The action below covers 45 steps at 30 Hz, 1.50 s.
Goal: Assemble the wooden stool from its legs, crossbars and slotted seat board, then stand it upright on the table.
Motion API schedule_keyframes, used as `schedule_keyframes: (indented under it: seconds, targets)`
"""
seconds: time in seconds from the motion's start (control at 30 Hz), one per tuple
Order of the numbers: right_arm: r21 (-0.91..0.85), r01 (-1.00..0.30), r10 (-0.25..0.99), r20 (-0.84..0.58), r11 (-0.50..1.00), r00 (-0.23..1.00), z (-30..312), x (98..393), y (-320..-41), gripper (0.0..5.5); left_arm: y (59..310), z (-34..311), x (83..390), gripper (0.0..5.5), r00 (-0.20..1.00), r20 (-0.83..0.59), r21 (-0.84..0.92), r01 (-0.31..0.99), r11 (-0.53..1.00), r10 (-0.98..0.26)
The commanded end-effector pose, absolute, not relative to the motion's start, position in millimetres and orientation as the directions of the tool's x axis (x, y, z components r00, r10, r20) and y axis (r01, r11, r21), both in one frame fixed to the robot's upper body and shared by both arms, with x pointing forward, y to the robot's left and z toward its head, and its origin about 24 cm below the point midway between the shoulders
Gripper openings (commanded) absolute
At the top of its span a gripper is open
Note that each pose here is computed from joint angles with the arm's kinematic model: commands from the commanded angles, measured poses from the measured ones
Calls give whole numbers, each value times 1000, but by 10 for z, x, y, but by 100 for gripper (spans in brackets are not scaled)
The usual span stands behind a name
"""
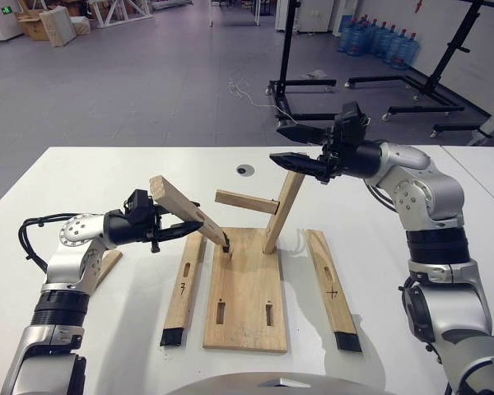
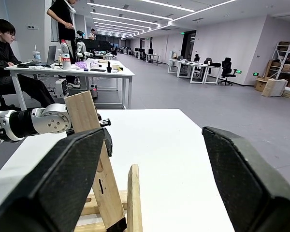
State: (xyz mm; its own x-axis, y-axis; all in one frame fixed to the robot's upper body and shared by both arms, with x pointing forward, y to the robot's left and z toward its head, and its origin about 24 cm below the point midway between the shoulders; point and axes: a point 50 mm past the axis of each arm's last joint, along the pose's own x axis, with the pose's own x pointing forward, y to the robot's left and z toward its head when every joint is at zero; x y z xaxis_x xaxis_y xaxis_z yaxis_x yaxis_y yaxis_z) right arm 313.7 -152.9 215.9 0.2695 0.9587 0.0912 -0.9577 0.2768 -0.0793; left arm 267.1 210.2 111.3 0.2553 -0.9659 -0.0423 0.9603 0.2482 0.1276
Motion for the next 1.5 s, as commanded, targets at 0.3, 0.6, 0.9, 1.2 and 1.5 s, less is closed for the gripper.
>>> schedule_keyframes:
  seconds: [0.3, 0.6, 0.9, 1.2, 1.5]
  targets:
    - [-90, -955, 957, 90, 282, 274, 2188, 3123, -1518, 370, 2062, 1060, 2618, 201, 137, -218, 74, 990, 123, -966]
    - [-90, -954, 957, 90, 285, 277, 2175, 3111, -1505, 370, 2052, 1003, 2572, 201, 79, -268, -10, 996, 85, -960]
    - [-118, -950, 957, 67, 288, 282, 2222, 3095, -1557, 370, 2055, 1054, 2564, 201, 49, -365, -58, 995, 75, -930]
    - [-123, -953, 961, 51, 276, 272, 2239, 3076, -1556, 370, 1999, 1048, 2527, 201, 68, -388, -151, 979, 136, -919]
    - [-87, -964, 968, 8, 250, 250, 2209, 3101, -1599, 370, 1994, 936, 2450, 201, 35, -382, -245, 960, 137, -924]
